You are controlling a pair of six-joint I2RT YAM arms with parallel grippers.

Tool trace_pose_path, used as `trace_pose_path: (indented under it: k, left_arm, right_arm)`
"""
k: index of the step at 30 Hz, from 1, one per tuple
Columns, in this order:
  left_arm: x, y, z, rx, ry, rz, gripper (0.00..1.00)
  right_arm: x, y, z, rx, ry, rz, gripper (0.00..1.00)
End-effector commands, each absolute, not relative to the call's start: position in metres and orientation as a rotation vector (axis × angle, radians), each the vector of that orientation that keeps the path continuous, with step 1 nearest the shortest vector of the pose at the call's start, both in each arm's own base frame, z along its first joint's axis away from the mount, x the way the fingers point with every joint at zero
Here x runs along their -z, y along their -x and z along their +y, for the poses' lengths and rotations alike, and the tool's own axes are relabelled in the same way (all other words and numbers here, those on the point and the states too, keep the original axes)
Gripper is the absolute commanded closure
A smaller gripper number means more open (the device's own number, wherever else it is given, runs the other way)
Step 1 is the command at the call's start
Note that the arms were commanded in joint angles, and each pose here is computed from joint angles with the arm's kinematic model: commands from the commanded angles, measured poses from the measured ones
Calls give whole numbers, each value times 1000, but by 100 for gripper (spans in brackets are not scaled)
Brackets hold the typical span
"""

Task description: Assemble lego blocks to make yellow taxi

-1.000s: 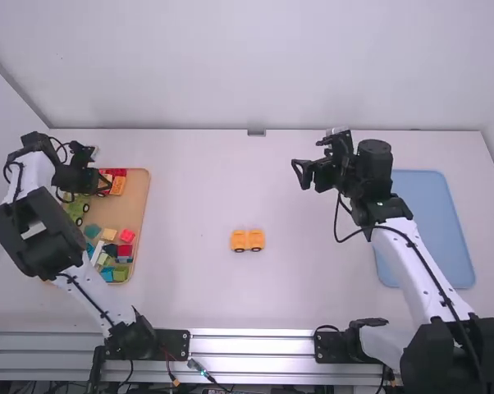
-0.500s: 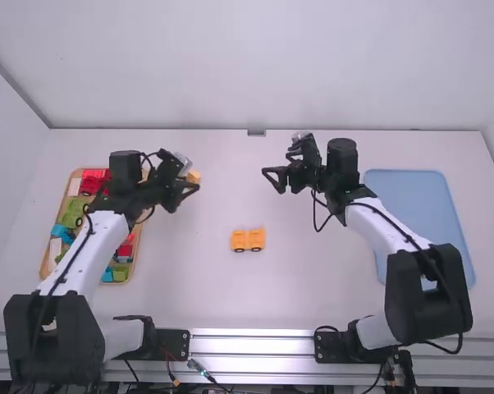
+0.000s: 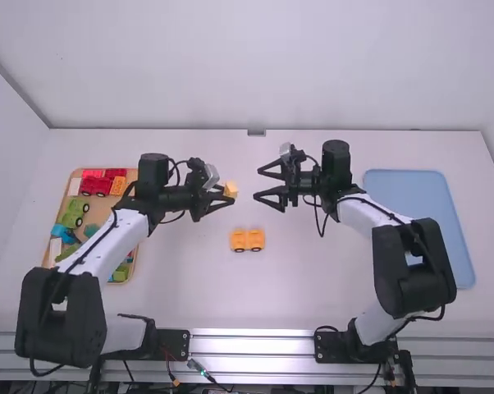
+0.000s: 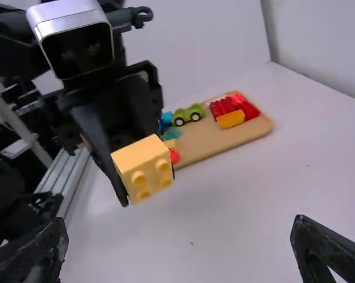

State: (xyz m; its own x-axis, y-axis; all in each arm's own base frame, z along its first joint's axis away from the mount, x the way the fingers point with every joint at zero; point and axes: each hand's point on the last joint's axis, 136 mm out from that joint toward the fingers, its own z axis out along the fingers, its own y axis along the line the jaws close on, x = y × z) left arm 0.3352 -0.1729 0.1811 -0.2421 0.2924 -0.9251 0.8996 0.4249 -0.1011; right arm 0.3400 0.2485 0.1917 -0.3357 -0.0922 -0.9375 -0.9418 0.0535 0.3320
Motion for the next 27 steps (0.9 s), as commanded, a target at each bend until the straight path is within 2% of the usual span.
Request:
trace_pose_path:
  k: [1, 4, 9, 17, 20, 24, 27]
  left_arm:
    - [-185, -323, -190, 995, -1066, 1691, 87]
    - [-183, -329, -196, 1060, -1041, 1682, 91]
    - [-188, -321, -201, 1135, -1085, 1599, 92]
    - [-188, -317, -208, 1155, -1098, 1592, 89]
    - [-188, -314, -213, 1160, -1120, 1579, 91]
    - [-188, -310, -219, 1164, -1137, 1572, 92]
    - [-188, -310, -219, 1160, -1141, 1568, 93]
  right_arm:
    - [-205, -328, 258, -1440, 1159, 1457, 1]
    - [-209, -315, 264, -1448, 1241, 1359, 1]
    - [-210, -312, 265, -1460, 1254, 1343, 3]
    - [-213, -299, 272, -1497, 1306, 1286, 10]
    - [-214, -295, 276, -1501, 1320, 1273, 14]
    - [-217, -297, 276, -1511, 1309, 1285, 26]
    - [-217, -297, 276, -1516, 1306, 1290, 29]
